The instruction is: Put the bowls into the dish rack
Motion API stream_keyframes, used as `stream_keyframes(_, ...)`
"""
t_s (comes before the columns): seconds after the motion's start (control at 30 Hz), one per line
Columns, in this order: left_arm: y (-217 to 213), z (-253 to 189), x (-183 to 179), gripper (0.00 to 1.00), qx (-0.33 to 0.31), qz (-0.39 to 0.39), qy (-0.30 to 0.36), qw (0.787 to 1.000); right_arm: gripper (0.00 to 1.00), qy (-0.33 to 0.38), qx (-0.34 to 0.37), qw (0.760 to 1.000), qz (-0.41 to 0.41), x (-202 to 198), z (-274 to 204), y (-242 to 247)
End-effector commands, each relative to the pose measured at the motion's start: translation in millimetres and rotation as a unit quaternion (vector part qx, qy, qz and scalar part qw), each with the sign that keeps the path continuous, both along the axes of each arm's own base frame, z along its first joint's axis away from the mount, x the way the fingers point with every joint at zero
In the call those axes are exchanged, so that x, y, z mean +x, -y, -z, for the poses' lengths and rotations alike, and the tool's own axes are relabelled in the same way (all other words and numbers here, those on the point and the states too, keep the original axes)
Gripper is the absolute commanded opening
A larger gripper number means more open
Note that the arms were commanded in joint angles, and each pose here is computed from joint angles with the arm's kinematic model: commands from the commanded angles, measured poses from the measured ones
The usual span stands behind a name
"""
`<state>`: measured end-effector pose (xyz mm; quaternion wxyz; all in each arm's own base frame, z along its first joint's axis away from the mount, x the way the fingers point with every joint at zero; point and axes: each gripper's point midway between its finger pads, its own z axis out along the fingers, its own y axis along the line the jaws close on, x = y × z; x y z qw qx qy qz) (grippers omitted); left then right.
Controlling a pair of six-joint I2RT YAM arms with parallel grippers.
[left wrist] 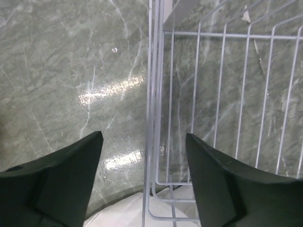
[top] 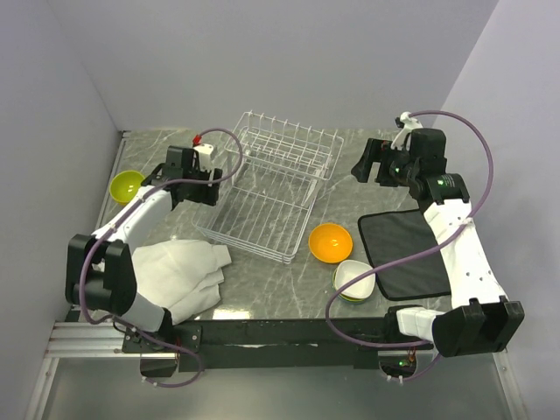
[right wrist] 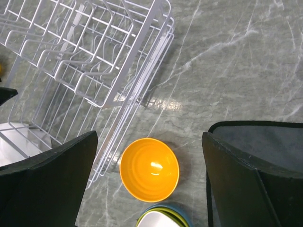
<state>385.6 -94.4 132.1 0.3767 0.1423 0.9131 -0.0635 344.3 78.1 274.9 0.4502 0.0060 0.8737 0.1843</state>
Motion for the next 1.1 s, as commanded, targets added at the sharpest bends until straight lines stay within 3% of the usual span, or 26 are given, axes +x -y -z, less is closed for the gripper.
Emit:
stream_keyframes(0.0, 4, -6, 15, 0.74, 0.004, 0.007, 0.008, 1.0, 0.98, 0.012, -0.005, 1.0, 0.004, 6, 2, 2)
stream_keyframes(0.13, 13, 0, 21, 0.49, -0.009, 0.02, -0.008, 1.0, 0.98, -0.005, 0.0, 1.0, 0.009, 6, 13, 1)
stream_keyframes(0.2, 14, -1, 23, 0.43, -0.013, 0.017, -0.01, 1.0, 0.98, -0.011, 0.008, 1.0, 0.007, 7, 16, -2)
stream_keyframes(0.23, 16, -3, 26, 0.33, -0.015, 0.017, -0.008, 1.0, 0.97, -0.013, 0.009, 1.0, 0.005, 6, 17, -4)
stream_keyframes(0.3, 15, -3, 29, 0.26, -0.019, 0.008, -0.011, 1.0, 0.97, -0.02, 0.014, 1.0, 0.003, 6, 19, -9)
stream_keyframes(0.37, 15, -4, 33, 0.11, -0.023, 0.001, -0.009, 1.0, 0.96, -0.02, 0.012, 1.0, -0.013, 4, 19, -20)
stream_keyframes(0.43, 21, -6, 35, 0.02, -0.059, -0.028, -0.016, 0.998, 0.96, -0.021, 0.009, 0.999, -0.022, 4, 20, -27)
stream_keyframes(0.7, 26, -20, 56, 0.01, -0.111, -0.075, -0.01, 0.991, 0.96, -0.025, 0.009, 0.999, -0.029, 13, 20, -34)
stream_keyframes(1.07, -9, -25, 90, 0.01, -0.16, -0.174, -0.009, 0.972, 0.96, -0.013, 0.0, 1.0, -0.022, 20, 12, -31)
